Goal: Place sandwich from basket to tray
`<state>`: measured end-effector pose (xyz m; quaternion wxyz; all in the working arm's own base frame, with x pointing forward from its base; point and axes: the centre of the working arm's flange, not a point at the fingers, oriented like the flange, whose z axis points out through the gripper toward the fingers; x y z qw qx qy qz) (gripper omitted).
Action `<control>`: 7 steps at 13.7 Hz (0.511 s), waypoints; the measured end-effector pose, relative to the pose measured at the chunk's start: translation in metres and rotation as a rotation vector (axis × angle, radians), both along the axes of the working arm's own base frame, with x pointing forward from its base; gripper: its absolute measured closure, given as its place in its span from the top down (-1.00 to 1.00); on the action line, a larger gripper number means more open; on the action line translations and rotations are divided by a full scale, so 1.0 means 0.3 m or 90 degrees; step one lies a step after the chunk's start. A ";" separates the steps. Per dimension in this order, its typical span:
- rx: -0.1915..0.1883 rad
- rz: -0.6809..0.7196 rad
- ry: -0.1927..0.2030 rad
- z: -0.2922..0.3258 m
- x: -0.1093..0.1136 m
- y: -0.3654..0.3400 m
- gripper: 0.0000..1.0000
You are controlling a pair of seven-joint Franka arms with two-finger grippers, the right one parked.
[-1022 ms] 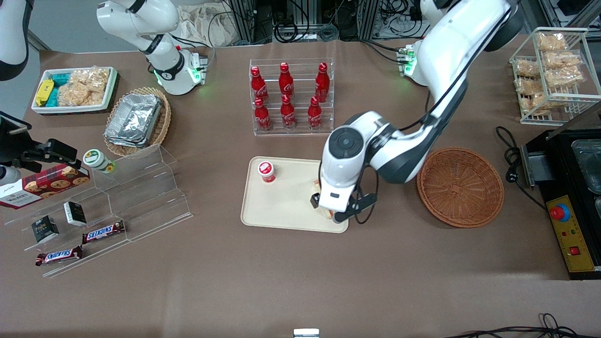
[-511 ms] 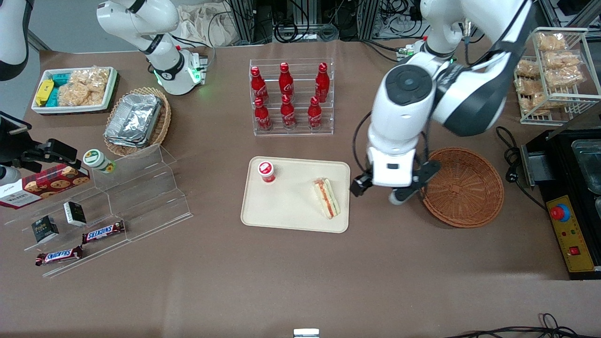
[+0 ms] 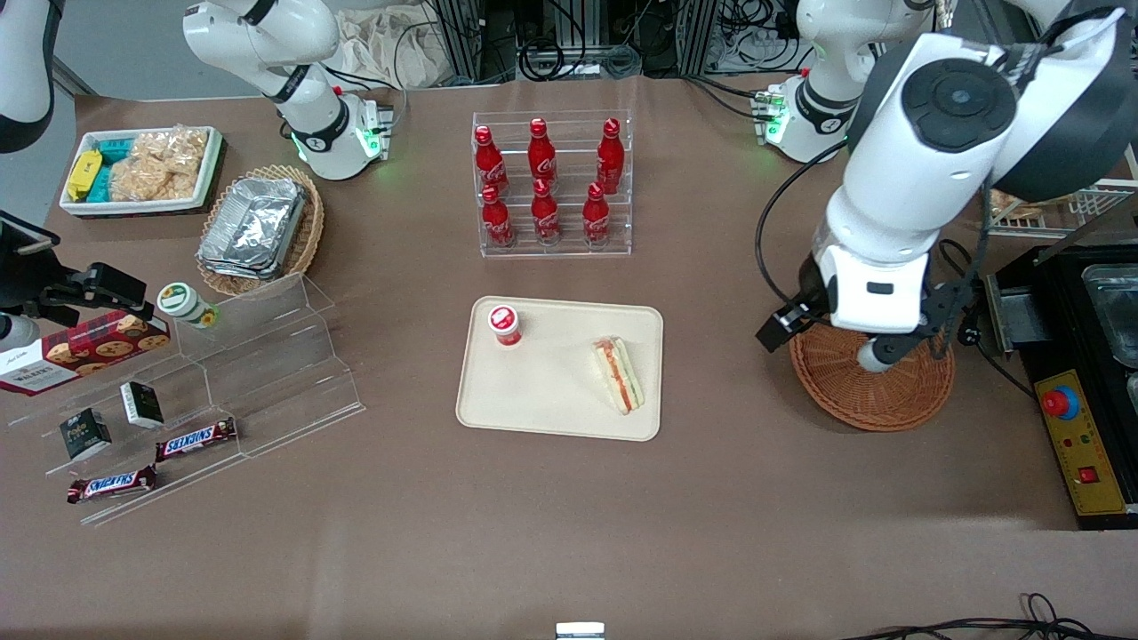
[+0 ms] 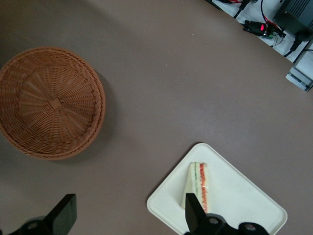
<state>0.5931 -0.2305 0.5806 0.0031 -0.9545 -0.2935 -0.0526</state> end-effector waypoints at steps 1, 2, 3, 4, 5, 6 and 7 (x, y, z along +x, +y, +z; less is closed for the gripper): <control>0.000 -0.014 0.005 0.012 0.006 0.053 1.00; -0.002 -0.033 0.012 0.021 0.015 0.117 1.00; -0.003 -0.053 0.020 0.029 0.023 0.193 1.00; -0.006 -0.078 0.025 0.038 0.023 0.269 1.00; -0.006 -0.105 0.027 0.051 0.015 0.341 1.00; -0.003 -0.130 0.031 0.066 -0.001 0.405 1.00; -0.001 -0.155 0.037 0.083 -0.025 0.468 1.00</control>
